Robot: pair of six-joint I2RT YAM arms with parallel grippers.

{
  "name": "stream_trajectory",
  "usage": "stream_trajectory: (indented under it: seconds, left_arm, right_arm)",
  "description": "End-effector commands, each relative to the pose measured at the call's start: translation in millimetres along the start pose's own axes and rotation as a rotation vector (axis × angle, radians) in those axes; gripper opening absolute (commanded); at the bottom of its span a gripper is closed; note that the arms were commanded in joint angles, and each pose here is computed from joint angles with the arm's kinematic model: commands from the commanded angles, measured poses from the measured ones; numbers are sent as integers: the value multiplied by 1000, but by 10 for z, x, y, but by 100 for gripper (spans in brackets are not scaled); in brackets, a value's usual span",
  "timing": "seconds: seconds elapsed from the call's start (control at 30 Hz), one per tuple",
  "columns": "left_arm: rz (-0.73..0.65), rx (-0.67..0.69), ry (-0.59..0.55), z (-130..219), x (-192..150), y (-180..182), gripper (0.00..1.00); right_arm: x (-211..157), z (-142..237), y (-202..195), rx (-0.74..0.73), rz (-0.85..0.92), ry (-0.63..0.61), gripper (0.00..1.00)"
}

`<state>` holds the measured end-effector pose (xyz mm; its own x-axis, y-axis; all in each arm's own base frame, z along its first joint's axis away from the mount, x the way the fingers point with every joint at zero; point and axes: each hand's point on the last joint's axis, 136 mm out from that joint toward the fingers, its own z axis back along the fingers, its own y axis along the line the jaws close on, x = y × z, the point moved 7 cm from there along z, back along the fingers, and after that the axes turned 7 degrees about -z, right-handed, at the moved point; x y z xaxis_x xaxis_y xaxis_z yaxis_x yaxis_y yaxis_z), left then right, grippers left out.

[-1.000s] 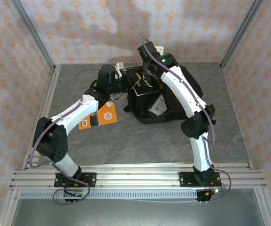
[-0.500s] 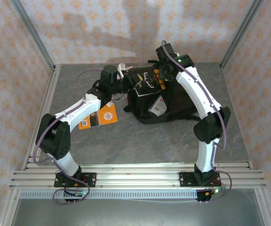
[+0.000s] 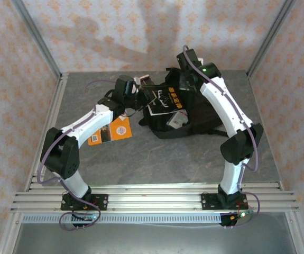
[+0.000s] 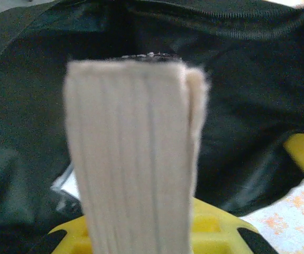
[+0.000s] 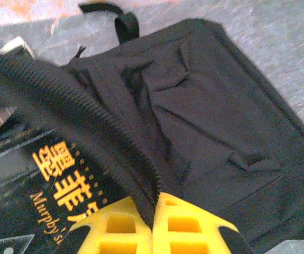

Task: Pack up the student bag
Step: Place the book in the student bag.

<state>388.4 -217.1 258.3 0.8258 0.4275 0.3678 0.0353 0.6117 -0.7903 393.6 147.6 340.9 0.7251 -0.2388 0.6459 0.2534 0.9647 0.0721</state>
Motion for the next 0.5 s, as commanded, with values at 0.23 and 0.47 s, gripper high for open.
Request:
stream_trajectory:
  seconds: [0.23, 0.47]
  left_arm:
    - [-89, -4, 90, -179, -167, -304, 0]
    - [-71, -92, 87, -438, -199, -548, 0]
  right_arm:
    - [452, 723, -180, 40, -156, -231, 0]
    - [456, 764, -152, 84, -194, -220, 0]
